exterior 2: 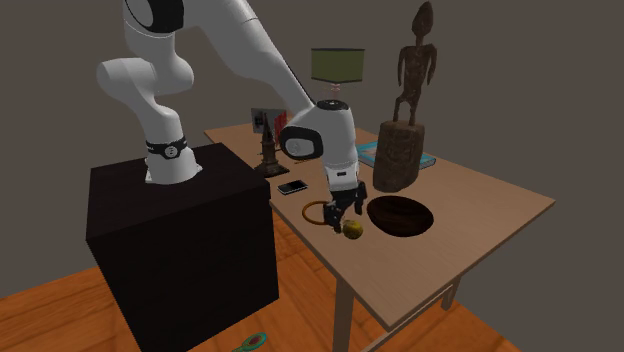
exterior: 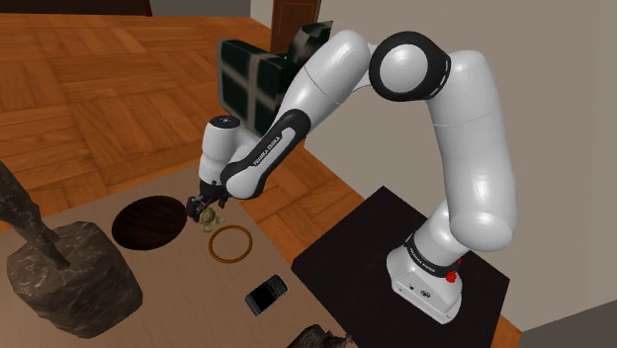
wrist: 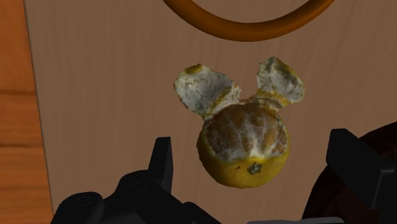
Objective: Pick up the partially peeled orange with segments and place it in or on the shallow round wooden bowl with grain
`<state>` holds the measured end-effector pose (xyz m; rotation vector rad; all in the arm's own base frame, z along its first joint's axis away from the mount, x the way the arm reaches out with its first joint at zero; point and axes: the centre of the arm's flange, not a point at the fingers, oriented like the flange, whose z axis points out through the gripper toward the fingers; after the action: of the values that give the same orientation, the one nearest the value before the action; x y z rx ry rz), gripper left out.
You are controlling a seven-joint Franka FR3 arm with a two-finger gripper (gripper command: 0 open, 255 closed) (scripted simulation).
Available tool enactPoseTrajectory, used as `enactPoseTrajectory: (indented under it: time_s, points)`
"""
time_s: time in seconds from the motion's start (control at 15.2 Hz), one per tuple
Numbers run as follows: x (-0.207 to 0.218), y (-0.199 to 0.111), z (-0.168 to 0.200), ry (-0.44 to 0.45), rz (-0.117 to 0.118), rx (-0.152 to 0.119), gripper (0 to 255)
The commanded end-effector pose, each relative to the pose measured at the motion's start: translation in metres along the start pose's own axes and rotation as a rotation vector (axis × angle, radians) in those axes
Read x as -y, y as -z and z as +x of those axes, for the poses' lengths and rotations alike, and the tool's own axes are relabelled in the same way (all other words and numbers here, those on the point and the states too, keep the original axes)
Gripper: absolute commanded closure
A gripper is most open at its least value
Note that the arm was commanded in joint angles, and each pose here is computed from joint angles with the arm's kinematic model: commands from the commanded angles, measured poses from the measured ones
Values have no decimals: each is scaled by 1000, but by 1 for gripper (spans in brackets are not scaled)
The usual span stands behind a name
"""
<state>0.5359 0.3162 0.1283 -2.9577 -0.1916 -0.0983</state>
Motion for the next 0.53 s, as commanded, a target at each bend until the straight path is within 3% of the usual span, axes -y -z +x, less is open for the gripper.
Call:
enactPoseTrajectory:
  time_s: [0.0, 0.46]
  points:
    - [-1, -12, 0, 1, 3, -3, 0]
    - [-1, -20, 0, 1, 3, -3, 0]
